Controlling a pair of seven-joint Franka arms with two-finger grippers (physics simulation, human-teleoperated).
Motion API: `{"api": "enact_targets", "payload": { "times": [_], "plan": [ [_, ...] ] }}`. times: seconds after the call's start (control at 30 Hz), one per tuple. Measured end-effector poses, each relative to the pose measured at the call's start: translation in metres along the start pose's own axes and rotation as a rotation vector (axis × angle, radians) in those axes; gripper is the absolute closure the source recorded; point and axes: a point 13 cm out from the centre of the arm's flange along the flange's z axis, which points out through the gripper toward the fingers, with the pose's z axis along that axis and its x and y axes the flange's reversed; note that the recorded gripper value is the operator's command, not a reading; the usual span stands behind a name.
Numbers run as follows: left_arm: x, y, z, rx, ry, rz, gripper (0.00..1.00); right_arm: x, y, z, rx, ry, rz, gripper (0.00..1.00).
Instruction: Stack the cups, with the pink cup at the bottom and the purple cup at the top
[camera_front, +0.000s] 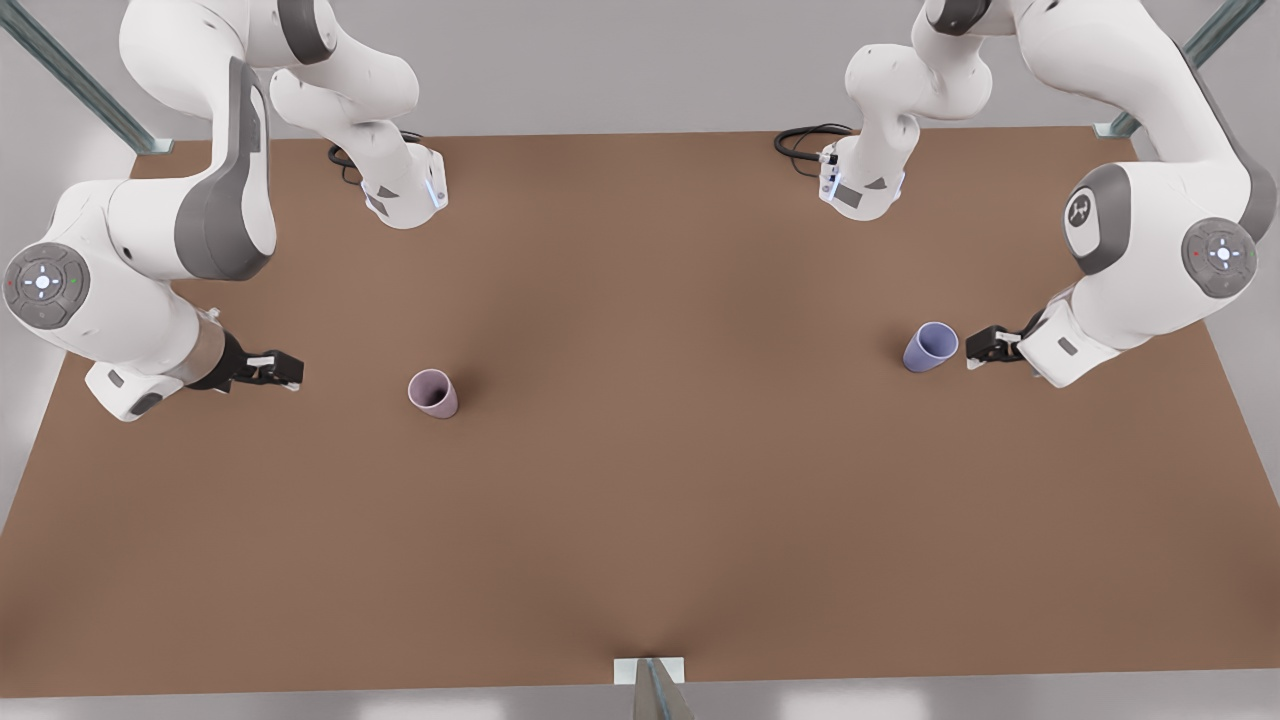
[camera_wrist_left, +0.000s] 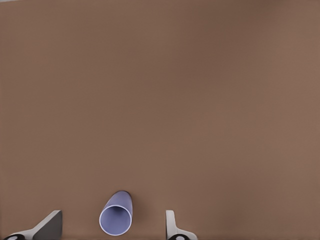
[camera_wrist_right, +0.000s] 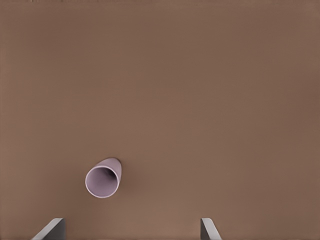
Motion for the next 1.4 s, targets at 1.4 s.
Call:
{"api": "enact_targets", "payload": {
  "times": [1.4],
  "plan": [
    [0.02, -0.008, 0.033, 0.022, 0.151, 0.0, 0.0, 0.095, 0.087, 0.356, -0.011, 0.072, 0.032, 0.38]
  ]
}}
